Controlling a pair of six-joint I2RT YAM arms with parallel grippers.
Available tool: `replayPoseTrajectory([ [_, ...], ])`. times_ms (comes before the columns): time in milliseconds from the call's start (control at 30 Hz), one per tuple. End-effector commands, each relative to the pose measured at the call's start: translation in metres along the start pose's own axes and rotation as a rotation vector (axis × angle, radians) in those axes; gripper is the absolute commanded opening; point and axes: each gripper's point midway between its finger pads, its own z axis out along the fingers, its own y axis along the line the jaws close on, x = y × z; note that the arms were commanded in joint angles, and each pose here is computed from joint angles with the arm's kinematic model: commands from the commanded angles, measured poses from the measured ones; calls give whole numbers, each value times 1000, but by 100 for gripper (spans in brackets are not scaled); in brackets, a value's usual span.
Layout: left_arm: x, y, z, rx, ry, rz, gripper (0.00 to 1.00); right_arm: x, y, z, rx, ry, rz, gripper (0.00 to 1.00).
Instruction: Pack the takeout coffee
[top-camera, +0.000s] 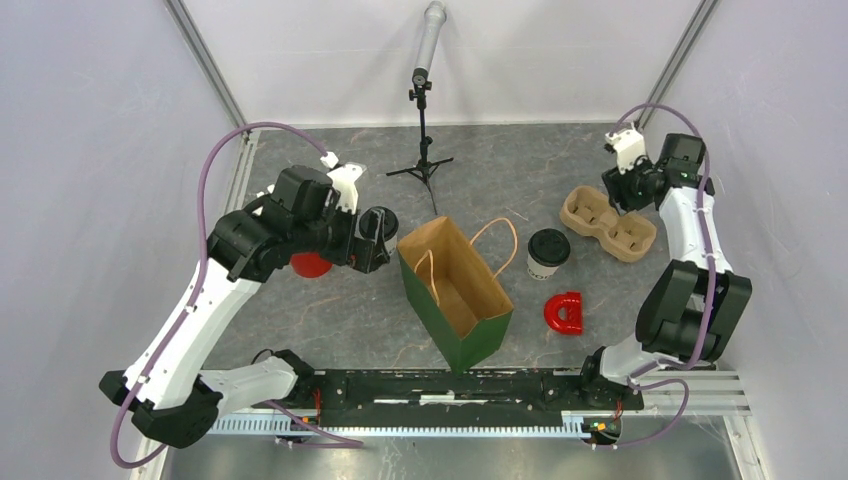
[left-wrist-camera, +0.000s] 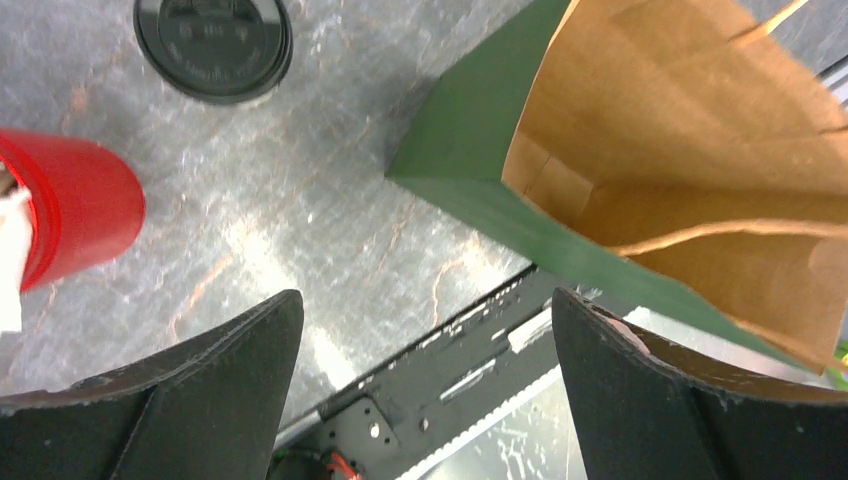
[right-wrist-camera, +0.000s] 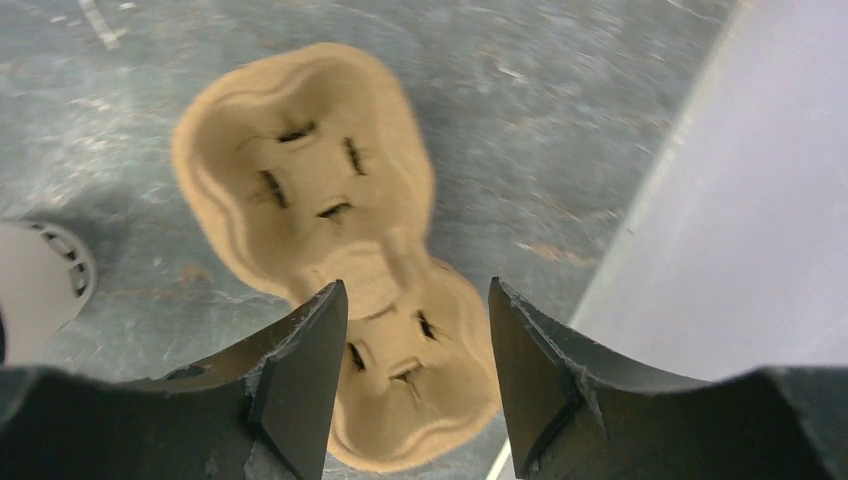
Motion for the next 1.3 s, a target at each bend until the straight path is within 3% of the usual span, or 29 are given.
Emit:
replayPoseTrajectory([
  [0,19,8,-17,-53,78,-34,100,-14,36,7,-243,-92,-159,62],
  [233,25,5,-17,-40,113,-43,100,10,23,16,-233,47,-244,62],
  [433,31,0,-9,-15,148,-76,100,19,28,23,-269,72,-288,57],
  [733,31,6,-13,-52,149,-68,100,39,37,29,-296,116,-316,60],
  [1267,30,8,-13,-68,142,-82,100,35,40,44,-330,93,-300,61],
])
